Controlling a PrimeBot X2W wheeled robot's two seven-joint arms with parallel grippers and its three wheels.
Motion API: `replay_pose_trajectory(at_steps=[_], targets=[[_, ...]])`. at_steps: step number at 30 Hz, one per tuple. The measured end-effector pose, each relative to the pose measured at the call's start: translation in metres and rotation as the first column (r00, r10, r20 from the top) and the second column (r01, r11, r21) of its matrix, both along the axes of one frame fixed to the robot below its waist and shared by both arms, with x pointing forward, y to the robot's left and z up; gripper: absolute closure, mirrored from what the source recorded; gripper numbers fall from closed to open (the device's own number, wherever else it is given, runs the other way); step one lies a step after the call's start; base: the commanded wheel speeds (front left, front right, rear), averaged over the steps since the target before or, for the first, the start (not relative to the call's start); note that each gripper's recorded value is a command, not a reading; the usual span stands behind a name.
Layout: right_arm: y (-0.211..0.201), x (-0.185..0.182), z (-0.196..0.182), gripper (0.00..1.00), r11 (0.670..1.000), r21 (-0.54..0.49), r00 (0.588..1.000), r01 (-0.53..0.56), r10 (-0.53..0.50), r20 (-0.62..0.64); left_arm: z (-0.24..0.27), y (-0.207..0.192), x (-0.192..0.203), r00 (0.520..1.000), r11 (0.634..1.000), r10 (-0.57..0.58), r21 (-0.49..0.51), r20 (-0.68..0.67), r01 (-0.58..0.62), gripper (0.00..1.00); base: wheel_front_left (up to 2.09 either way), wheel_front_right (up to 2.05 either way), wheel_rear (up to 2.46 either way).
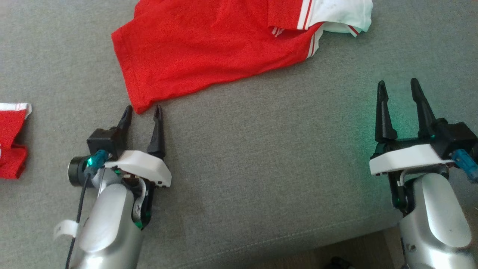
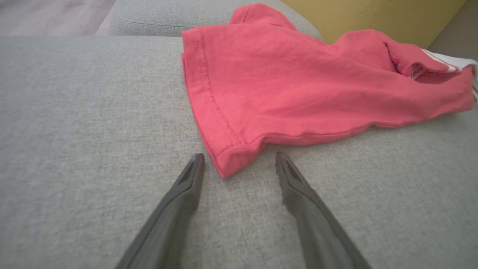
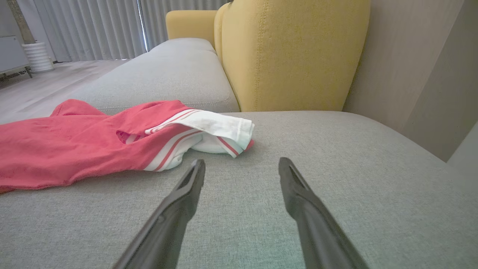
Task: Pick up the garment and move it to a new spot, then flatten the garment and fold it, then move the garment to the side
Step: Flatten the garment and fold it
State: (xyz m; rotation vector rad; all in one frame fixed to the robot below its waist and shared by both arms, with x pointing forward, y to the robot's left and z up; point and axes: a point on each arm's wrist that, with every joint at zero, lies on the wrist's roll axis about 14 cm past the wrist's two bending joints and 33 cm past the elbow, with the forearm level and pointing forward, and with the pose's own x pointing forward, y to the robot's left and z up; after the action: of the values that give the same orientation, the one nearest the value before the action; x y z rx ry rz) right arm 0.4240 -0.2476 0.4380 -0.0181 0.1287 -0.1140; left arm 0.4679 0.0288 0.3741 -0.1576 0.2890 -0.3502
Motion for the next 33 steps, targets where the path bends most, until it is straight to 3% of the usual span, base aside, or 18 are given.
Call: replay_pose_trajectory(at_steps=[1, 2, 4, 18, 31, 32, 33], targets=[[-0.001, 0.000, 0.000, 0.00, 1.000, -0.001, 1.000, 0.002, -0.002, -0.001, 0.000, -0.001, 0.001, 1.000, 1.000, -0.003, -0.001, 0.001, 0.003, 0.17, 0.00, 0.00, 0.00], [-0.002, -0.001, 0.000, 0.00, 1.000, -0.001, 1.000, 0.005, -0.005, -0.002, 0.000, -0.001, 0.002, 1.000, 1.000, -0.004, 0.000, 0.002, 0.004, 0.53, 0.00, 0.00, 0.00], [-0.003, -0.002, 0.001, 0.00, 1.000, 0.012, 1.000, 0.014, -0.014, 0.003, 0.002, -0.002, 0.004, 1.000, 1.000, -0.009, -0.001, 0.009, 0.009, 1.00, 0.00, 0.00, 0.00], [0.006, -0.002, 0.016, 0.00, 0.999, 0.050, 0.999, -0.003, 0.001, 0.045, 0.024, 0.017, -0.026, 0.999, 1.000, 0.016, 0.003, 0.040, -0.016, 1.00, 0.00, 0.00, 0.00], [0.033, -0.015, 0.014, 0.00, 0.994, 0.086, 0.997, -0.064, 0.061, 0.037, 0.065, 0.069, -0.055, 0.970, 0.979, 0.204, -0.020, 0.134, -0.203, 1.00, 0.00, 0.00, 0.00], [0.036, -0.014, 0.012, 0.00, 0.993, 0.088, 0.997, -0.073, 0.070, 0.033, 0.062, 0.071, -0.058, 0.970, 0.978, 0.208, -0.012, 0.126, -0.208, 0.85, 0.00, 0.00, 0.00], [0.040, -0.013, 0.010, 0.00, 0.993, 0.089, 0.996, -0.083, 0.081, 0.028, 0.057, 0.074, -0.061, 0.970, 0.976, 0.216, -0.001, 0.113, -0.217, 0.55, 0.00, 0.00, 0.00]])
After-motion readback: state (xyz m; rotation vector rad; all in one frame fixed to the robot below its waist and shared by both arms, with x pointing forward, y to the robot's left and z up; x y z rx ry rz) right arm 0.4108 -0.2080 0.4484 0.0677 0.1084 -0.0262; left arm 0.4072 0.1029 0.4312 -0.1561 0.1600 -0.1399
